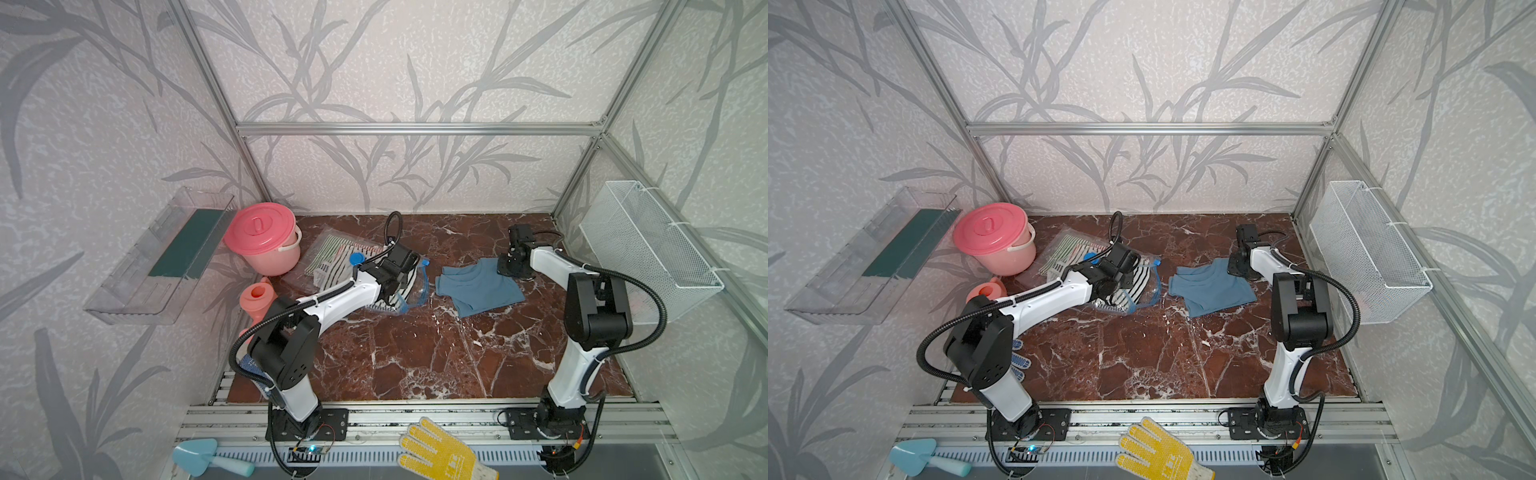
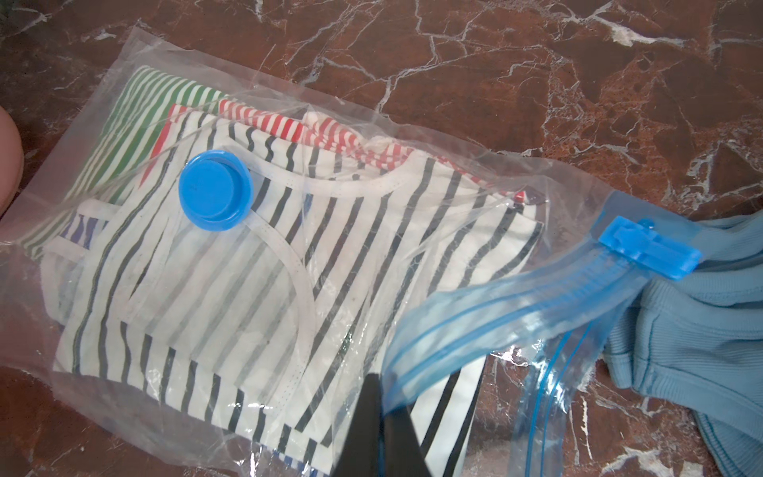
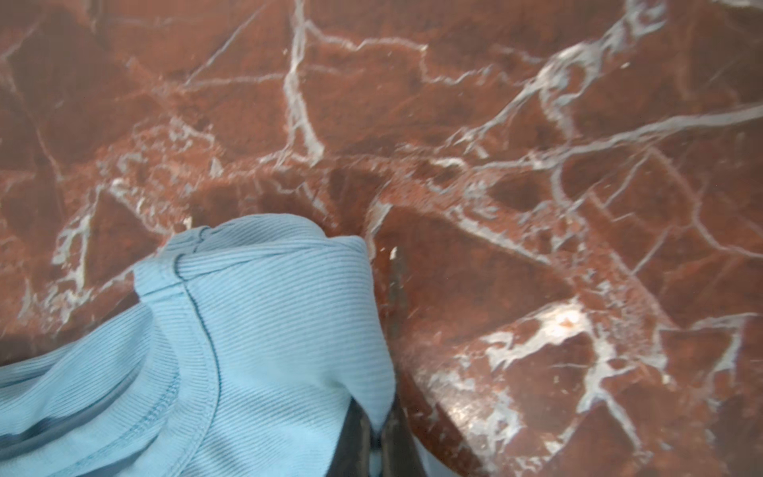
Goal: Take the tank top out of the vacuum bag
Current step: Take out the tank top from the vacuum bag.
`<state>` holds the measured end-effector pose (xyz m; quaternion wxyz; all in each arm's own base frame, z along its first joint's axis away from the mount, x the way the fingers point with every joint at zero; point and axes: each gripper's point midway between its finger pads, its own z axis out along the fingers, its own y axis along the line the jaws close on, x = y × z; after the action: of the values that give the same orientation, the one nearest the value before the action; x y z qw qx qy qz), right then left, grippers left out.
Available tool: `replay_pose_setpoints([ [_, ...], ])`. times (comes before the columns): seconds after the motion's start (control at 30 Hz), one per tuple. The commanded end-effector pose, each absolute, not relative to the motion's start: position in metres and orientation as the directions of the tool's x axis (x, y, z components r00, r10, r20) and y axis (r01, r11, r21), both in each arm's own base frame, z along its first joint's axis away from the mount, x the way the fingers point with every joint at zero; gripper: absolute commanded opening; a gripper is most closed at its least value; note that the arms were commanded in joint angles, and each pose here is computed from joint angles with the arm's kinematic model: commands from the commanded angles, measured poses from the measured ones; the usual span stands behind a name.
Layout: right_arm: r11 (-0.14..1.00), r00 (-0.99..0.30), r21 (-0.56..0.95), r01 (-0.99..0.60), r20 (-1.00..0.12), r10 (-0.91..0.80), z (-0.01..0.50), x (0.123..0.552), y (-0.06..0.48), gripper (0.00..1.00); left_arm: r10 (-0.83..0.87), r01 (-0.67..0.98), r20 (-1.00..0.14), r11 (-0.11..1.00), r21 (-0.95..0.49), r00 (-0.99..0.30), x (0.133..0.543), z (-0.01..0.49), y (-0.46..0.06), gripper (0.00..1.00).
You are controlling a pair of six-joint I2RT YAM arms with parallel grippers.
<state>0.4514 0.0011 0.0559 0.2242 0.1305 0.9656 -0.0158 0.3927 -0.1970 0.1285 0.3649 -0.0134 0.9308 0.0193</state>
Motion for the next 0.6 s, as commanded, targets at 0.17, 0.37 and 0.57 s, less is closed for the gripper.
replay_pose_setpoints([
  [0.17, 0.953, -0.864, -0.002, 0.301, -0.424, 0.272, 0.059, 0.455, -0.013, 0.08, -0.011, -0.038, -0.677, 0.999, 0.025, -0.736, 0.39, 0.134, -0.192, 0.0],
  [0.37, 0.955, -0.808, 0.082, 0.285, -0.515, 0.285, 0.1, 0.448, -0.005, 0.85, 0.008, -0.024, -0.68, 0.999, 0.038, -0.733, 0.385, 0.131, -0.192, 0.0],
  [0.57, 0.945, -0.778, 0.293, 0.147, -0.556, 0.294, 0.128, 0.425, 0.044, 0.98, 0.048, 0.019, -0.689, 0.999, 0.05, -0.723, 0.382, 0.125, -0.197, 0.0],
])
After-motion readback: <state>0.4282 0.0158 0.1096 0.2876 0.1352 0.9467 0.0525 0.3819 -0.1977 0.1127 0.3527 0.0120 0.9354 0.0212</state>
